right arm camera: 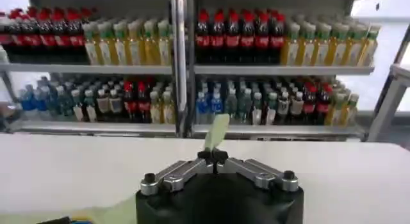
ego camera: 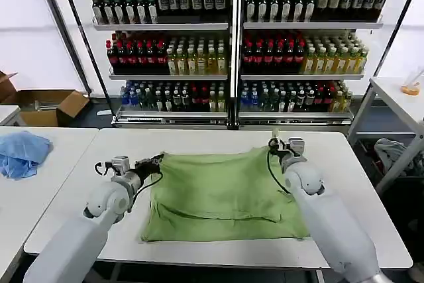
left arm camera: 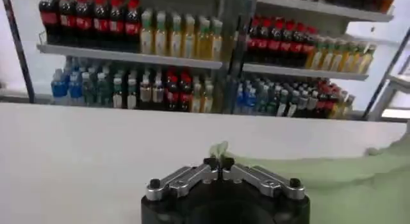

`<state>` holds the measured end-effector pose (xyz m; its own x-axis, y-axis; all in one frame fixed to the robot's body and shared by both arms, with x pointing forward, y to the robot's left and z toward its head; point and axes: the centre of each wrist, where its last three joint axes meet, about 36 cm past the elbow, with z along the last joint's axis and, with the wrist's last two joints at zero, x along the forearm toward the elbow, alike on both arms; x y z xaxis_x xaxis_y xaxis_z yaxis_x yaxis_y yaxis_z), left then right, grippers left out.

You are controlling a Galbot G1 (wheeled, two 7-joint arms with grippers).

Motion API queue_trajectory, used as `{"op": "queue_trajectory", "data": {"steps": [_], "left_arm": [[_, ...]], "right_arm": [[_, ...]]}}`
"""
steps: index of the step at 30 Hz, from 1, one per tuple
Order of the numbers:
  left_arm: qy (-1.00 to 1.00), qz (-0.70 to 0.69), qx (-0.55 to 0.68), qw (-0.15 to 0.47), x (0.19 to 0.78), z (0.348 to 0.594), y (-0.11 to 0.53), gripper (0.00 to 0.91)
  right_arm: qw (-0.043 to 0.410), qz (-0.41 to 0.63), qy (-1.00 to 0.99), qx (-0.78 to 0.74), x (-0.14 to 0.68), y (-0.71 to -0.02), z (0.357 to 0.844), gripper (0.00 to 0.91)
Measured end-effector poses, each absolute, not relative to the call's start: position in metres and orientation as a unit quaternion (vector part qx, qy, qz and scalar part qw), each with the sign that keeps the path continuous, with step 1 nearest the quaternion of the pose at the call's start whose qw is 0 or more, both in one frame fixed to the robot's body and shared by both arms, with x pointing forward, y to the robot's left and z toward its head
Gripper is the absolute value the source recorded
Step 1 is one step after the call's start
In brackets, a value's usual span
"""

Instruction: Fold and organize the clothes.

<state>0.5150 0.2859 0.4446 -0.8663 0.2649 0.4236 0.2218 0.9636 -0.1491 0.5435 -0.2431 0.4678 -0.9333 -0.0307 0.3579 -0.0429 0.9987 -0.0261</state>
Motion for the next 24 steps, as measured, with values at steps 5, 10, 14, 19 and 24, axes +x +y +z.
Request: {"op": "queue_trajectory", "data": {"steps": [5,10,14,19,24], "left_arm": [[-0.964,0.043,-0.141,0.221,0.494,0.452,0.285,0.06],[-0.962,0.039,-0.15,0.223,0.473,0.456,0.286,0.06],[-0.96,0.037,-0.153,0.23,0.456,0.452,0.286,0.06],[-0.957,0.035,-0.153,0.244,0.44,0.442,0.286,0.05],[-0.955,0.026,-0.151,0.253,0.433,0.434,0.287,0.05]], "right_arm": [[0.176,0.02,-0.984,0.028,0.504,-0.251,0.474,0.0],[0.178,0.021,-0.983,0.03,0.468,-0.26,0.476,0.0],[0.189,0.021,-0.981,0.031,0.445,-0.263,0.471,0.0],[0.205,0.018,-0.978,0.03,0.426,-0.261,0.463,0.0],[0.219,0.012,-0.975,0.023,0.416,-0.259,0.454,0.0]]}}
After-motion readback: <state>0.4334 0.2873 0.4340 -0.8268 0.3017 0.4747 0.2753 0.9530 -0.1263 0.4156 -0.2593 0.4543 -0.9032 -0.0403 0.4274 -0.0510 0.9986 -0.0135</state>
